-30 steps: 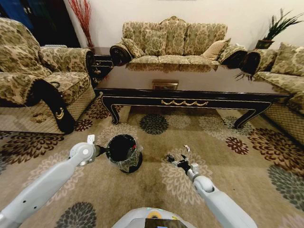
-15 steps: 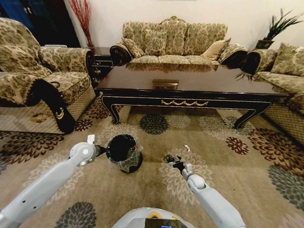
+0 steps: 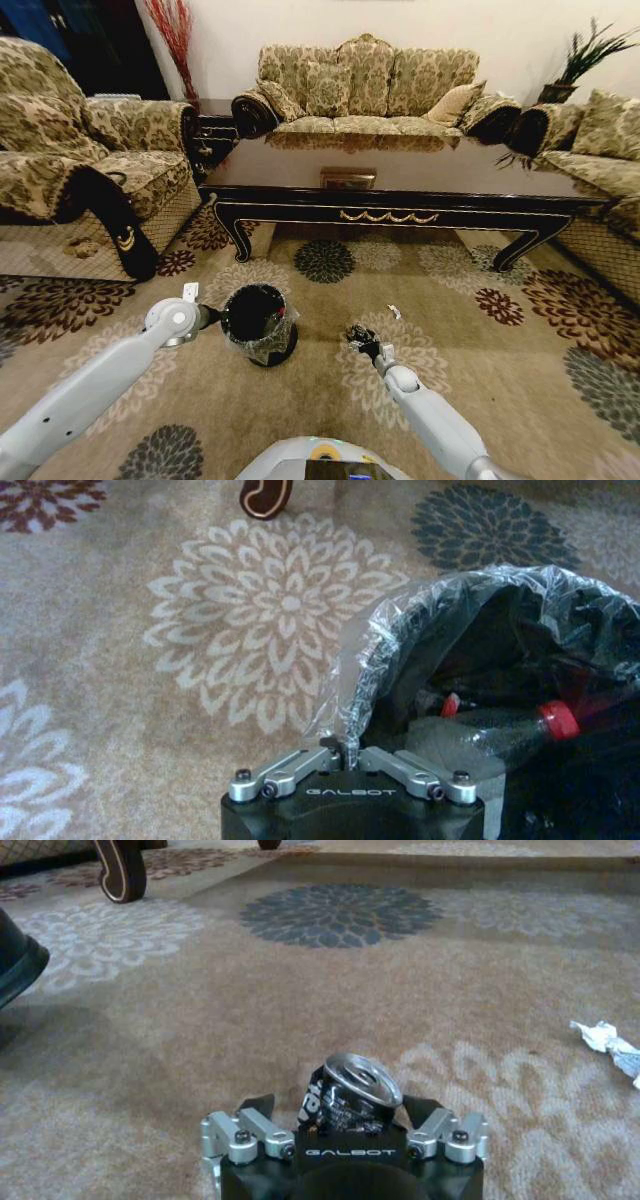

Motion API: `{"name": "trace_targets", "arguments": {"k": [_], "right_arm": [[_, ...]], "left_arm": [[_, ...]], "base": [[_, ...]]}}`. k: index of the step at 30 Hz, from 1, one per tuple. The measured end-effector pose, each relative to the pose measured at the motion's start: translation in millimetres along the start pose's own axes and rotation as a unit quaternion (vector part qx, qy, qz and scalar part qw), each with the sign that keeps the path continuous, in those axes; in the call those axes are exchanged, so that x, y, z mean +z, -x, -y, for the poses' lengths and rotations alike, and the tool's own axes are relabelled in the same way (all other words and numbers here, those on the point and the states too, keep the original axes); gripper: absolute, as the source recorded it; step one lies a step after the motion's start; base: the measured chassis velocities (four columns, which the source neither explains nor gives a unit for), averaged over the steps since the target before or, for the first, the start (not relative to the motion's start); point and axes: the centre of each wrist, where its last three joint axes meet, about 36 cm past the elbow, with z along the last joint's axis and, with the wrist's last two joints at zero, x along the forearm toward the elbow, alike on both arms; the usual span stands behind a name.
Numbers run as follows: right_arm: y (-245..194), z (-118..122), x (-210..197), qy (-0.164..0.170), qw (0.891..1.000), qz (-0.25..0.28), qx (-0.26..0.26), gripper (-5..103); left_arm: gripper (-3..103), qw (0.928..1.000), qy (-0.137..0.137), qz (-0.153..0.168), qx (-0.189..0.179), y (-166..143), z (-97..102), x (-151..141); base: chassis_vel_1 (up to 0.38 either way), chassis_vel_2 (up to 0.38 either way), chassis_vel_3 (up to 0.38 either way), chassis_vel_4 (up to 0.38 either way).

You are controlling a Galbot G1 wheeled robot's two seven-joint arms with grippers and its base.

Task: Move to the front of the table and pick up the trash from the floor, then place it into the trash bin.

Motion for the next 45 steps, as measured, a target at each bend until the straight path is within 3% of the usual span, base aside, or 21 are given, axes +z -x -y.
{"name": "trace_targets", "arguments": {"k": [5, 6, 7, 10, 22, 30, 35, 45], "right_arm": [[0.1, 0.0, -0.5, -0.001, 1.000, 0.001, -0.003, 69], [0.1, 0.0, -0.5, -0.001, 1.000, 0.001, -0.003, 69], [-0.1, 0.7, -0.8, -0.002, 1.000, 0.001, -0.003, 58], [-3.9, 6.3, 0.2, -0.011, 1.000, 0.000, -0.008, 49], [-12.1, 10.4, 3.4, -0.015, 1.000, -0.001, -0.008, 49], [-24.1, 26.0, -9.0, -0.026, 1.000, 0.003, 0.001, 49], [-42.2, 24.7, -48.7, -0.003, 1.000, 0.022, 0.005, 49], [-87.9, 30.4, -95.6, 0.008, 0.998, 0.067, -0.002, 49]], "left_arm": [[0, 1.0000, 0.004, -0.002, 0.000, -0.6, 0.5, 1.7], [0, 1.0000, 0.004, -0.002, 0.000, -0.6, 0.5, 1.7], [0, 1.0000, 0.005, -0.001, 0.001, -1.5, 1.4, 1.0], [0, 1.0000, 0.009, 0.002, 0.003, -4.9, 2.6, -0.2], [0, 0.9999, 0.012, 0.004, 0.005, -8.5, 6.2, 1.5], [0, 0.9998, 0.015, 0.004, 0.009, -8.4, 10.9, 2.9], [0, 0.9997, 0.018, 0.001, 0.016, -5.5, 17.8, 5.2], [0, 0.9987, 0.037, -0.001, 0.036, -12.4, 39.2, 8.2]], "base": [[0.000, 0.000, 0.000, 0.000], [0.000, 0.000, 0.000, 0.000], [0.000, 0.000, 0.000, 0.000], [0.000, 0.000, 0.000, 0.000], [0.000, 0.000, 0.000, 0.000], [0.000, 0.000, 0.000, 0.000], [0.000, 0.000, 0.000, 0.000], [0.000, 0.000, 0.000, 0.000]]}}
